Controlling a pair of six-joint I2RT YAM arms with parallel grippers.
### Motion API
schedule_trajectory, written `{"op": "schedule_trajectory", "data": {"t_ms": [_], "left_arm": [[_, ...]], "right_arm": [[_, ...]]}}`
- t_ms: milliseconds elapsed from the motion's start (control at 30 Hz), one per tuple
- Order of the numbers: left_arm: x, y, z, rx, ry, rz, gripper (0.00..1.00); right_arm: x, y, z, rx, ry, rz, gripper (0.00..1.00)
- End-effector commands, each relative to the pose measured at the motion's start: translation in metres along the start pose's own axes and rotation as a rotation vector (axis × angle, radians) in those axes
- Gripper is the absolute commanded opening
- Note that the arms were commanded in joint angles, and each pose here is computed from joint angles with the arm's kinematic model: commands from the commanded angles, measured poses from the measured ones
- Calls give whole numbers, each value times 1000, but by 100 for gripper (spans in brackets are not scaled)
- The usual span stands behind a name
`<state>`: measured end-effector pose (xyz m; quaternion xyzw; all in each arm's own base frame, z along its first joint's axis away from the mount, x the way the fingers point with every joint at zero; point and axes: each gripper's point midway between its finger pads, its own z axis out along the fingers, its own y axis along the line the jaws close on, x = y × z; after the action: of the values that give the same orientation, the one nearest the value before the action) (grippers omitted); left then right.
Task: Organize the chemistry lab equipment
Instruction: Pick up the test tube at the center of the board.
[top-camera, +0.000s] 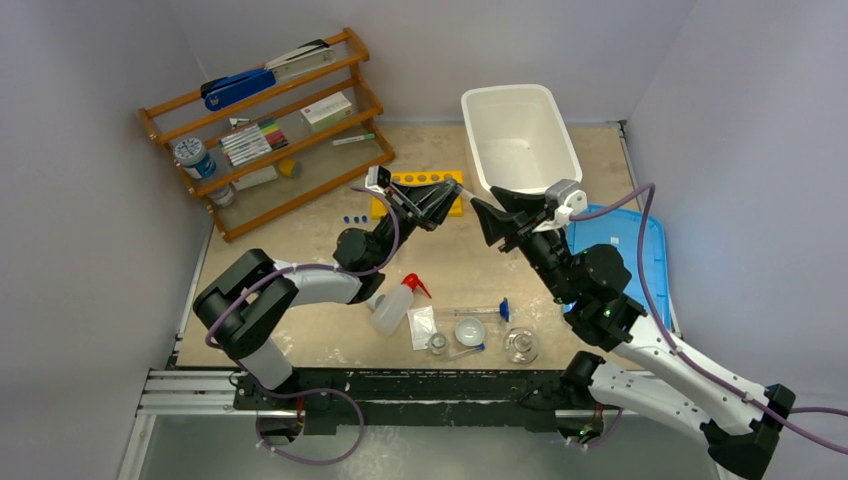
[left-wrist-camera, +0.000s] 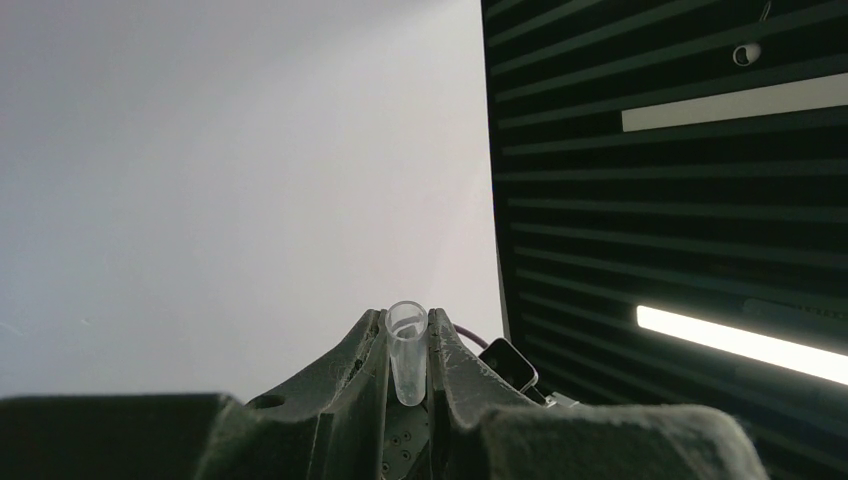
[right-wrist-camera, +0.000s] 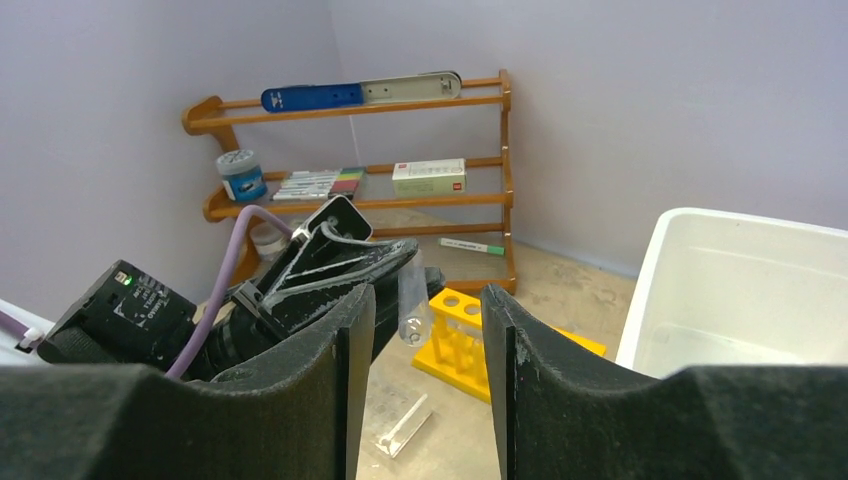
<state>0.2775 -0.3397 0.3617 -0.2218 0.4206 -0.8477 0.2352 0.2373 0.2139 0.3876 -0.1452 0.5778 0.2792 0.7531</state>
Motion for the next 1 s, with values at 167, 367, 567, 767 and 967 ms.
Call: {"op": "schedule_trajectory", "data": {"t_ms": [167,367,567,767,967], "left_arm": [[27,-88,-2,302,80,-22,3],[31,-92,-3,311,87,-22,3],[32,-94,-4,313,90,-23,3],[34,-87,-3,300,99,-10,12],[26,-61,-5,245,117,111,47]], "right_arm": [[-34,0,8,16,-85,10,46],[-32,0,10,19,-82,12,34],[-34,-1,9,22,-86,19,12],[-37,-1,7,25,-94,31,0],[-40,-8,10,73,-64,45,0]]}}
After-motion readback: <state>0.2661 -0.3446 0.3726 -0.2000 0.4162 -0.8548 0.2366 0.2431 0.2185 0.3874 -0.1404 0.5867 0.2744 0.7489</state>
